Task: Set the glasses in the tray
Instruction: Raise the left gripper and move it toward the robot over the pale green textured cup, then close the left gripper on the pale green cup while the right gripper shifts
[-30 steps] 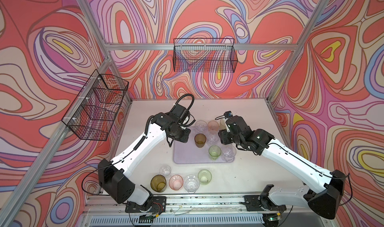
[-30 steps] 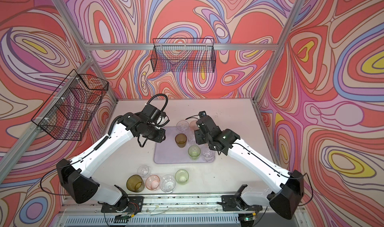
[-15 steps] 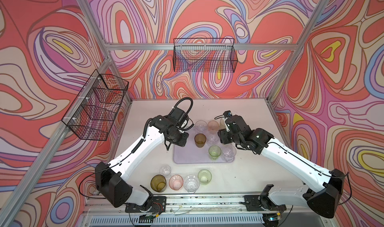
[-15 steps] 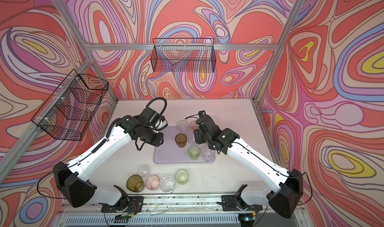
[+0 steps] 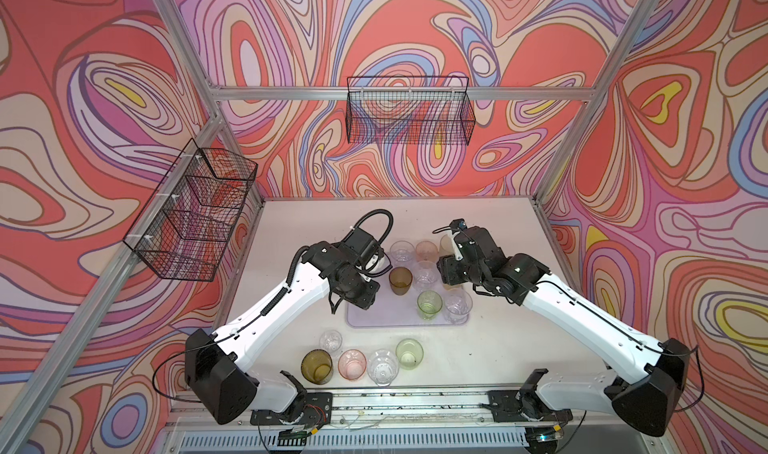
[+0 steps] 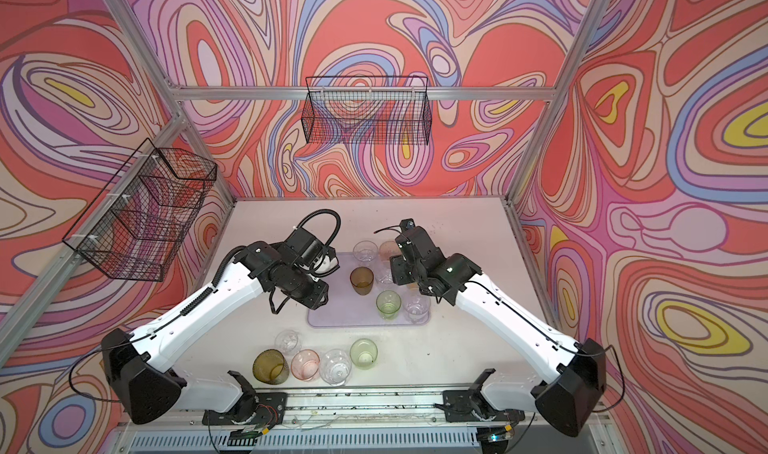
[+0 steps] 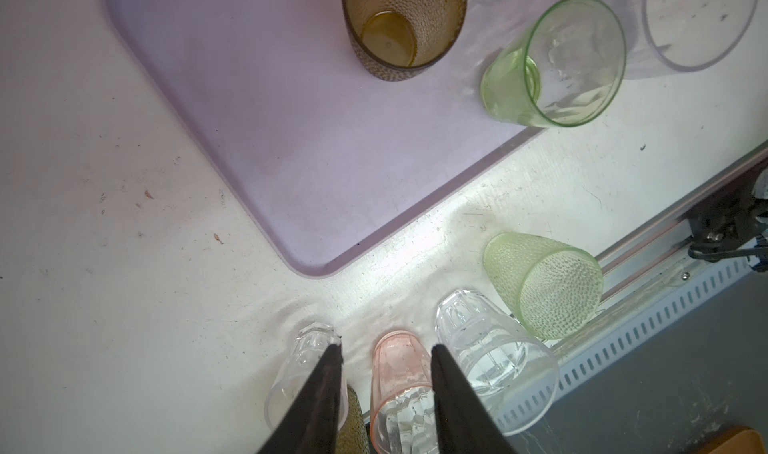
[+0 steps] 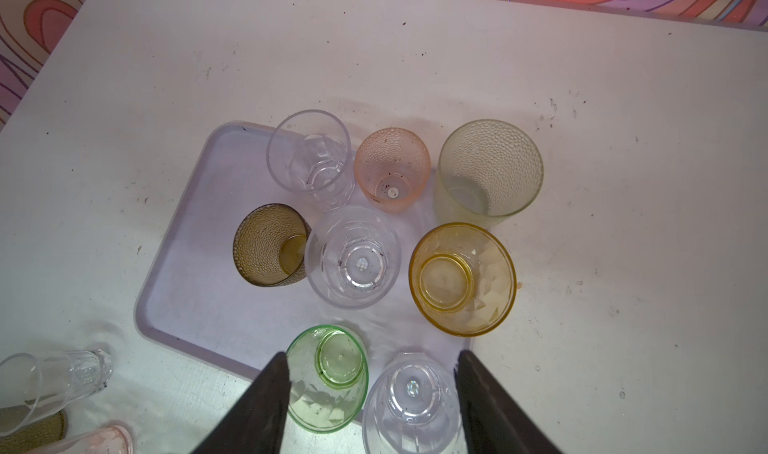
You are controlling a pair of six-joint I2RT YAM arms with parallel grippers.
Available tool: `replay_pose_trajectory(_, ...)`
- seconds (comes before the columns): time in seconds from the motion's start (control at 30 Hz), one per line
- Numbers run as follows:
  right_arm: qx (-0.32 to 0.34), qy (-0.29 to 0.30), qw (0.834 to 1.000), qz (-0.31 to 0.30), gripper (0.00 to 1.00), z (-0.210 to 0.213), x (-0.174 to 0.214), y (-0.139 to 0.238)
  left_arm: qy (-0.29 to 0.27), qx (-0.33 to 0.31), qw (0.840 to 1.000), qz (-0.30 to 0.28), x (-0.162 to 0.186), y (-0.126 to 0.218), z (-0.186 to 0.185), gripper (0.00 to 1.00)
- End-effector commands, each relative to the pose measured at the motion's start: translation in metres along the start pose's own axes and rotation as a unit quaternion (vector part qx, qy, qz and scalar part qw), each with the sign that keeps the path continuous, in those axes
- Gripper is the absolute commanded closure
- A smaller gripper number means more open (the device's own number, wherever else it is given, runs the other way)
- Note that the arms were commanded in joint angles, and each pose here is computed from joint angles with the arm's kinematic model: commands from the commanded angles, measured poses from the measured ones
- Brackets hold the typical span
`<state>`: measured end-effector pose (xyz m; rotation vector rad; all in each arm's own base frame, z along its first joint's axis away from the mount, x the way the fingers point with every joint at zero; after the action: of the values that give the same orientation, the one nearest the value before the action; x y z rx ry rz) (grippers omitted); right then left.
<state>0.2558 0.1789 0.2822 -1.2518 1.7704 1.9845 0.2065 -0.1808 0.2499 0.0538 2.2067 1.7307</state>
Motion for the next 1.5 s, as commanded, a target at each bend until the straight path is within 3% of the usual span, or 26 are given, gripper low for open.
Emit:
replay_pose_trajectory(0.0, -0.006, -0.010, 1.000, -0.010, 0.35, -0.004, -0.007, 0.008, -0.035, 0.002, 0.999, -0.004, 0.007, -0.002, -0.007, 0.60)
replay_pose_trajectory(0.87, -0.088, -0.093, 0.992, 0.007, 0.32, -0.048, -0.006, 0.031, -0.155, 0.032, 0.987, 0.037, 0.037, -0.057, -0.071, 0.59)
replay_pose_trajectory(1.47, -0.080, -0.141, 0.986, 0.026, 0.30, -0.077, 0.004, 0.032, -0.174, 0.023, 0.982, 0.076, 0.056, -0.088, -0.084, 0.64)
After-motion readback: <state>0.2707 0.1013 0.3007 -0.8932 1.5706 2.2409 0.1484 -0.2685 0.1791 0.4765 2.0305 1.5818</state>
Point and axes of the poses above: each gripper's point midway between its finger pads, its own y axis back along the fingers, its own z axis along the line the jaws close on, x = y × z, the point moved 7 cm from there along y, back along the fingers, and after that the axes turned 15 degrees about y, right-handed, at the moved point
